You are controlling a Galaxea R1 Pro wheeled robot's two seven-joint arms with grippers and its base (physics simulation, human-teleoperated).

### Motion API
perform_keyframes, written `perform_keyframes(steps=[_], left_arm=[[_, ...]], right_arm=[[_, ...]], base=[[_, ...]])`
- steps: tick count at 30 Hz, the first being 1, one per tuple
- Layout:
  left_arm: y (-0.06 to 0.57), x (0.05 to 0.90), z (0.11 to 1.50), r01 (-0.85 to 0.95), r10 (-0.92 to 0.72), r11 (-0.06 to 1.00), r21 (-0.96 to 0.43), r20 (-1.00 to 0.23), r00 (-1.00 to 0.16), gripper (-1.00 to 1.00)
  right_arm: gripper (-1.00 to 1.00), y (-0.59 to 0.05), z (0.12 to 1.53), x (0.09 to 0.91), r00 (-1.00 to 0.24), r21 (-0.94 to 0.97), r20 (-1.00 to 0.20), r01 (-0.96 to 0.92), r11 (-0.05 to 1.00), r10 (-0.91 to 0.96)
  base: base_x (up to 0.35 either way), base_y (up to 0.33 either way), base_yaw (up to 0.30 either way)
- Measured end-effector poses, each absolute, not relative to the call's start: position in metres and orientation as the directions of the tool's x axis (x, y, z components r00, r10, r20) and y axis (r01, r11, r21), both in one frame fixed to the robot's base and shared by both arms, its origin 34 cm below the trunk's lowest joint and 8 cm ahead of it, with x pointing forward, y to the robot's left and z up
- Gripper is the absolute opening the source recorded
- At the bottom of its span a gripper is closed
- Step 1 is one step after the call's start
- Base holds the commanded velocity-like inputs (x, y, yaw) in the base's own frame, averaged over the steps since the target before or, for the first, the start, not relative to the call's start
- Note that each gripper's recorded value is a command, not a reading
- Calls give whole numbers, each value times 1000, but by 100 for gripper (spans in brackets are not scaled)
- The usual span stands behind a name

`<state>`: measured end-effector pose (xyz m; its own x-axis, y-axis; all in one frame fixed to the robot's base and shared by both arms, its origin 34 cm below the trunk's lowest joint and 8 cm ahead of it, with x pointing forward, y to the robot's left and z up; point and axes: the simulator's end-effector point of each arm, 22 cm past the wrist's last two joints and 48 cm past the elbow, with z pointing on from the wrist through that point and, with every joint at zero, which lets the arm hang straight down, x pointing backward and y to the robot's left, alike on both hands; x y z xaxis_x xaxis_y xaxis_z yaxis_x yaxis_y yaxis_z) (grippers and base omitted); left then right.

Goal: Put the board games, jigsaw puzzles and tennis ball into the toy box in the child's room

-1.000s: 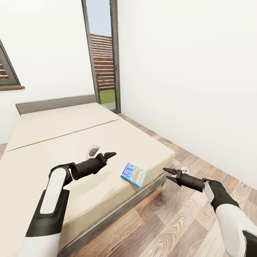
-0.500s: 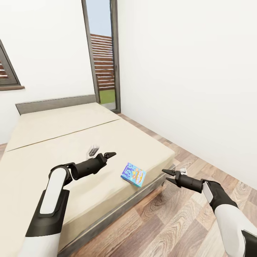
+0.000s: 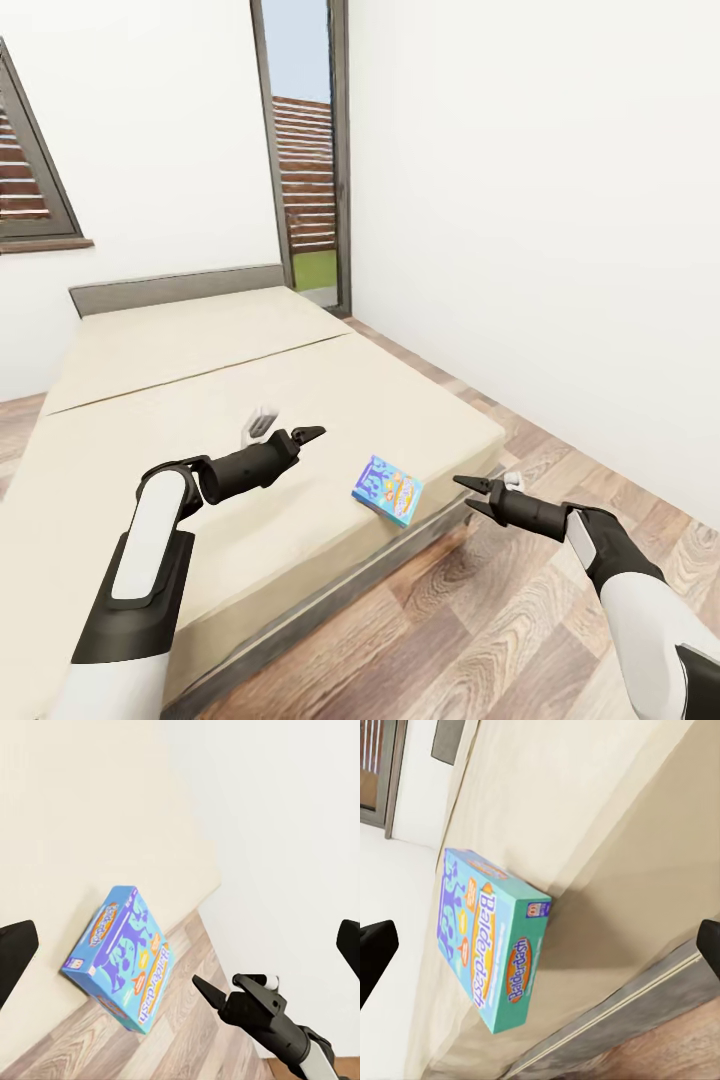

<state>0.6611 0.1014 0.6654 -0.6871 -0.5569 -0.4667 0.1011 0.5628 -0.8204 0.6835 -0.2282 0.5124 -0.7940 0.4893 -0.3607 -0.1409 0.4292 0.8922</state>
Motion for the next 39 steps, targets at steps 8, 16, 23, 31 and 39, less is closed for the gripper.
perform_keyframes(steps=[8, 16, 23, 31, 39], left_arm=[[101, 661, 665, 101, -556, 563, -820, -467, -687, 100], [101, 661, 665, 101, -556, 563, -820, -467, -687, 100], [101, 661, 665, 101, -556, 563, -820, -467, -687, 100], [102, 661, 666, 102, -556, 564, -820, -468, -687, 100], [101, 661, 666, 103, -556, 563, -820, -468, -687, 100]], right_arm=[[100, -228, 512, 684, -794, 892, -360, -140, 429, 490], [100, -228, 512, 683, -794, 892, -360, -140, 429, 490], [100, -228, 512, 683, -795, 893, -359, -139, 429, 490], [100, -227, 510, 682, -798, 895, -351, -133, 426, 490], [100, -223, 503, 678, -808, 903, -326, -112, 415, 491]], base=[[0, 0, 31], [0, 0, 10], [0, 0, 4], [0, 0, 74], [0, 0, 153]])
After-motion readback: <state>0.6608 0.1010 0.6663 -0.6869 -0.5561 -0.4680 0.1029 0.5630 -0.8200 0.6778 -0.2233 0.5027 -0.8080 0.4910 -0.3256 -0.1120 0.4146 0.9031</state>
